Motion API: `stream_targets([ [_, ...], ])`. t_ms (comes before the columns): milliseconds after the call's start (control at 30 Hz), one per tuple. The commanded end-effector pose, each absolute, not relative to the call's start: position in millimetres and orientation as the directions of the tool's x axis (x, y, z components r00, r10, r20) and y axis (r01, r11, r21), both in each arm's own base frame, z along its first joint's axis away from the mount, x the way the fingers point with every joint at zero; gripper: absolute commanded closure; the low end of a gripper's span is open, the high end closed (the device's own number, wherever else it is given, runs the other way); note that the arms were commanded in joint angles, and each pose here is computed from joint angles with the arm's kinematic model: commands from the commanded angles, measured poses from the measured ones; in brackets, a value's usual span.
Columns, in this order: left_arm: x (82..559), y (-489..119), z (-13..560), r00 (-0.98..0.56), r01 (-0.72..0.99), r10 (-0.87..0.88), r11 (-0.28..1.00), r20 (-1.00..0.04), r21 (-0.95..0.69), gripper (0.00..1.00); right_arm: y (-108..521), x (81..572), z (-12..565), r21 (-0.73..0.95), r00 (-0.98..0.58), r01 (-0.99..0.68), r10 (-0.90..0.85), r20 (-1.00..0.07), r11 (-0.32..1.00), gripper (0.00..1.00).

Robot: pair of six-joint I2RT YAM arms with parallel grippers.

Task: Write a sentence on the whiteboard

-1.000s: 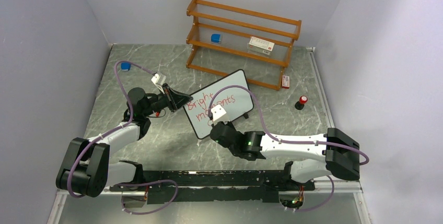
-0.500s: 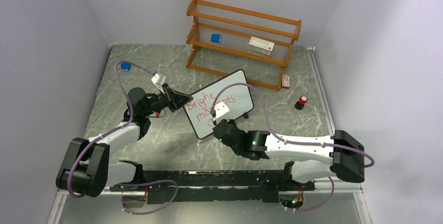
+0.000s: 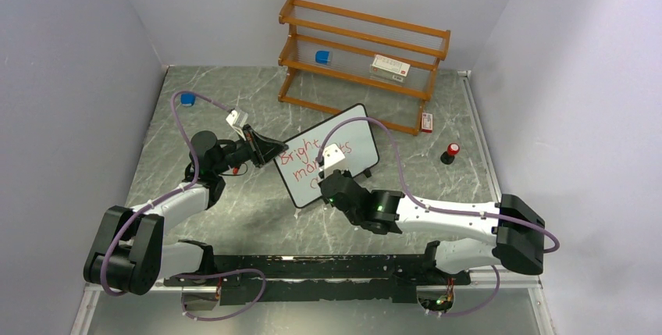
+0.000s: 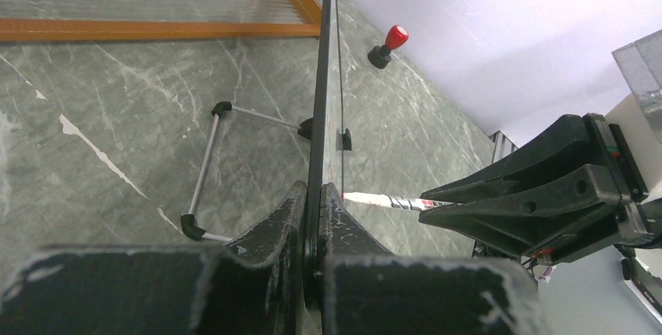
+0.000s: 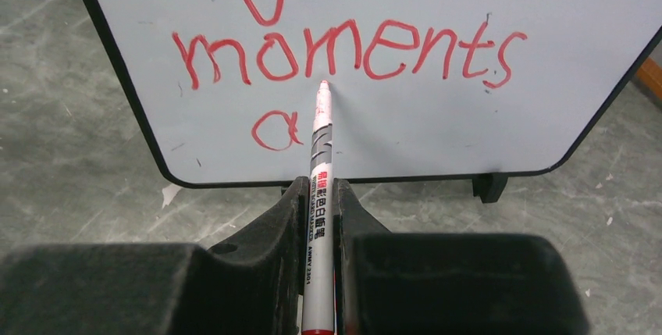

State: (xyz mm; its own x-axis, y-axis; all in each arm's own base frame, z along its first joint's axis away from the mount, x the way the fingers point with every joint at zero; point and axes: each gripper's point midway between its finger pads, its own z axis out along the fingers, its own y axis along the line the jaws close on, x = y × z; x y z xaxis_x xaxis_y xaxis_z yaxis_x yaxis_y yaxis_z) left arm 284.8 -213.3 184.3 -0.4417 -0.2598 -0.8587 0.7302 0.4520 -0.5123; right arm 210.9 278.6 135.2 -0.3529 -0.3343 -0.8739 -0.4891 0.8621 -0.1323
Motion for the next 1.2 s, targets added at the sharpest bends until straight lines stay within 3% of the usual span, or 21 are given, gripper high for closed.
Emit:
stream_targets([
  [0, 285.7, -214.5, 177.7, -0.445, 0.729, -0.231, 0.467, -0.865, -0.500, 0.95, 291.8, 217.3, 153.4, -0.095, -0.328, -0.490, -0.285, -0.901, 0.867, 1.00],
  [1167, 286.6, -213.8, 178.0, -0.445, 0.725, -0.233, 0.474, -0.865, -0.501, 0.95, 268.6, 192.9, 96.4, -0.122, -0.463, -0.517, -0.397, -0.793, 0.847, 1.00],
])
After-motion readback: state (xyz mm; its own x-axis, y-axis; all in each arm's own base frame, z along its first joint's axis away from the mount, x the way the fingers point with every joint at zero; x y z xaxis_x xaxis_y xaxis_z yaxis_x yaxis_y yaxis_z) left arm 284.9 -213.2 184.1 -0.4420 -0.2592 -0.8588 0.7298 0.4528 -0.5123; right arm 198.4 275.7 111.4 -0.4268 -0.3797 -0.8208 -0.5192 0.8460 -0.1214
